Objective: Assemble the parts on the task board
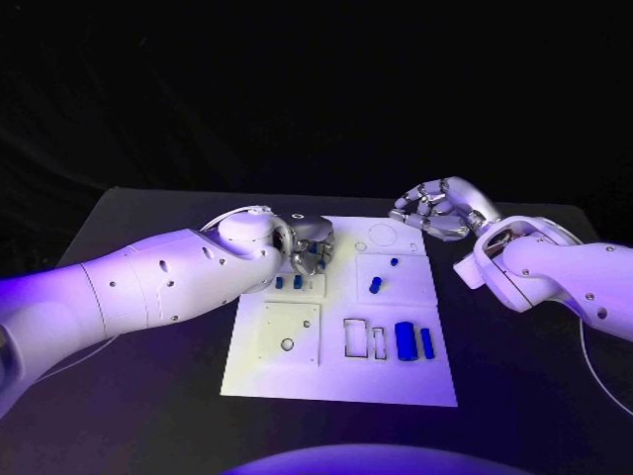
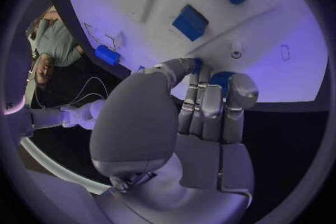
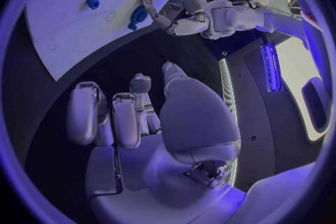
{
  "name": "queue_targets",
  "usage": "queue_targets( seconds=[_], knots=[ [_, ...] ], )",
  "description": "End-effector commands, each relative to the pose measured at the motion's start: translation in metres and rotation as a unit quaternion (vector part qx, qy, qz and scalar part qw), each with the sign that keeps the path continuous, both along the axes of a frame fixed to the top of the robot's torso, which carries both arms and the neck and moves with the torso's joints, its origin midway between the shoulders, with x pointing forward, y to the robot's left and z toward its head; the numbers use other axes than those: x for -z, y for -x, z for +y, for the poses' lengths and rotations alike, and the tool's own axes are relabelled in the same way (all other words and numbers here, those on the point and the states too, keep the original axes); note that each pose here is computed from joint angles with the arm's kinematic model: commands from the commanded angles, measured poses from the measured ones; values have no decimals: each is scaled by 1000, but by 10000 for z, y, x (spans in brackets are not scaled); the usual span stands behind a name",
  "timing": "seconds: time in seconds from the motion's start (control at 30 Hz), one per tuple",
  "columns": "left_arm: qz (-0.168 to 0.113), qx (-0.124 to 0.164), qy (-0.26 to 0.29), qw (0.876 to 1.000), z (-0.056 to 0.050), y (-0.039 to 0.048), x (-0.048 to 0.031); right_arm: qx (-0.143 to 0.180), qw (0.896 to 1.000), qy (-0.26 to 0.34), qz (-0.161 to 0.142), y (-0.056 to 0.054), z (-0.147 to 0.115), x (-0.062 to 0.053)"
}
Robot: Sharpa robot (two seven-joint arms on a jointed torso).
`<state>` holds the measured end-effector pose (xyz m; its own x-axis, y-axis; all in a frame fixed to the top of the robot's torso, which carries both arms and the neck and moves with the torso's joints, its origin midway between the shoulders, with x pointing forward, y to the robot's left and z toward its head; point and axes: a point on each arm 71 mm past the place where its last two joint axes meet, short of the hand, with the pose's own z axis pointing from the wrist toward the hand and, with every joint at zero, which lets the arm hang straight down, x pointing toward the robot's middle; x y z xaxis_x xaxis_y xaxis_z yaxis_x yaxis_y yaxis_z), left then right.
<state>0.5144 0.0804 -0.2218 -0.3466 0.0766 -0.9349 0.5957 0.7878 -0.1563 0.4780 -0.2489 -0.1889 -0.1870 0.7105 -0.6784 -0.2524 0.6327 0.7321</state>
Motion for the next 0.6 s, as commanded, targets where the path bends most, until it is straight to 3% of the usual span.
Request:
queue_targets(
  seconds=[0.03,0.27,0.6],
  knots=[
    [-1,6,9,1000,-22,19,10,-7,1000,0,-3,5,16,-2],
    [-19,0,30,999,25,10,-26,-6,1000,0,-4,2,16,-3],
    [-31,-16,66,997,150,10,-137,-5,1000,1,-5,1,10,-4]
  ],
)
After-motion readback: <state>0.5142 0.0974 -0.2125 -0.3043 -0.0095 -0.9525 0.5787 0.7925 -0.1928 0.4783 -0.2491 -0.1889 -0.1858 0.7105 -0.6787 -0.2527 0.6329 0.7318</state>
